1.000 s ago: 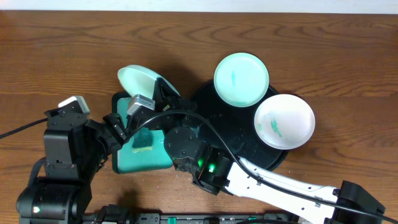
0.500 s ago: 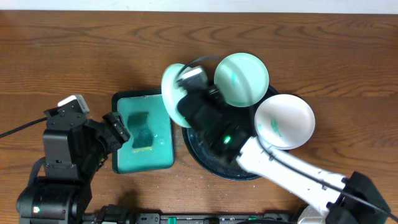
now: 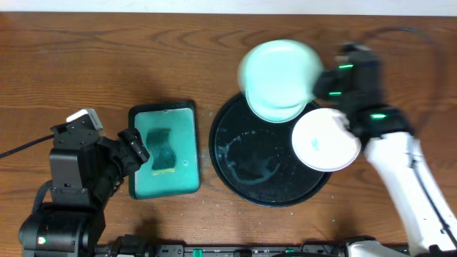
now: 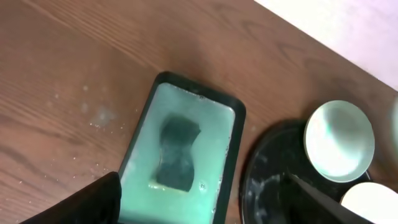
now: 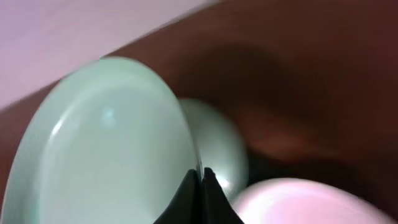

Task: Clean dirty plates on tray and stack at the side
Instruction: 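Carry the green plate right and set it down at the table side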

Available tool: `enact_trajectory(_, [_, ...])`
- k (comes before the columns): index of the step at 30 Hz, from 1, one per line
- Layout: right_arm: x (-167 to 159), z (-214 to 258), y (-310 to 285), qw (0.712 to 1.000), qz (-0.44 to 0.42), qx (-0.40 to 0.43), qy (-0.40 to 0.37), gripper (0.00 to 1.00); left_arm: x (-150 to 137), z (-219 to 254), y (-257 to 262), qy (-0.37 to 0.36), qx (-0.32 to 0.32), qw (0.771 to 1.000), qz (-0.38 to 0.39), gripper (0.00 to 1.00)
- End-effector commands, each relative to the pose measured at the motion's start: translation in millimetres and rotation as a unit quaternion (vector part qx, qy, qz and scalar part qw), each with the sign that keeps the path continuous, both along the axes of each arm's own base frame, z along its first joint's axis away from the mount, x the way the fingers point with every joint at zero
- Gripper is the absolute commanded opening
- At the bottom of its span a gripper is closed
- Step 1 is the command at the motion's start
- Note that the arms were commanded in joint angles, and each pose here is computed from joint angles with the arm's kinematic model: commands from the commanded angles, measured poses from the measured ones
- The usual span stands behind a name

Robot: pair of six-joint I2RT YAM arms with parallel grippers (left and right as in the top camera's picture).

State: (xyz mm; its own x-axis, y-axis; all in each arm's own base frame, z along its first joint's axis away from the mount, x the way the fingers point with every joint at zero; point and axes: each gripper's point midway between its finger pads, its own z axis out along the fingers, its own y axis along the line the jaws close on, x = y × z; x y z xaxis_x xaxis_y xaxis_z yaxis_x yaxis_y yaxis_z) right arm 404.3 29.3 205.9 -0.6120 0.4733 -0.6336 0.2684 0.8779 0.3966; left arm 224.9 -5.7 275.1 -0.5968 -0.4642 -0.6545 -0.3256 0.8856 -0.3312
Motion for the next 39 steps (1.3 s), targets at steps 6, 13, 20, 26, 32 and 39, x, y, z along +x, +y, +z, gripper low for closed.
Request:
enact_trajectory(6, [-60.8,-60.2,-205.1,0.943,-0.31,0.034,0.117,0.01,5.2,0.4,-0.7,0.006,0.0,1.0,-0.002,0.81])
enact_trajectory(13, [-104.5,-136.8,-241.2,0.895,-0.368,0.06,0.245,0.01,12.4,-9.6,-2.7,0.029,-0.001,1.0,-0.005,0.81])
enact_trajectory(20, [-103.6,-167.8,-210.8,0.898,-0.306,0.066,0.308,0.02,14.0,-11.7,-2.8,0.034,-0.001,0.999,-0.005,0.81])
enact_trajectory(26, [-87.1,-149.0,-212.1,0.918,-0.289,0.037,0.267,0.04,14.0,-11.8,-2.8,0.034,-0.001,0.999,-0.005,0.81])
enact_trajectory(32, [-91.3,-147.1,-257.2,0.899,-0.354,-0.054,0.253,0.01,14.0,-11.8,-2.8,0.034,-0.001,0.999,-0.005,0.81])
enact_trajectory(39, [-76.6,-199.9,-231.4,0.907,-0.305,0.008,0.289,0.01,14.0,-11.8,-2.7,0.034,-0.001,0.999,-0.005,0.81])
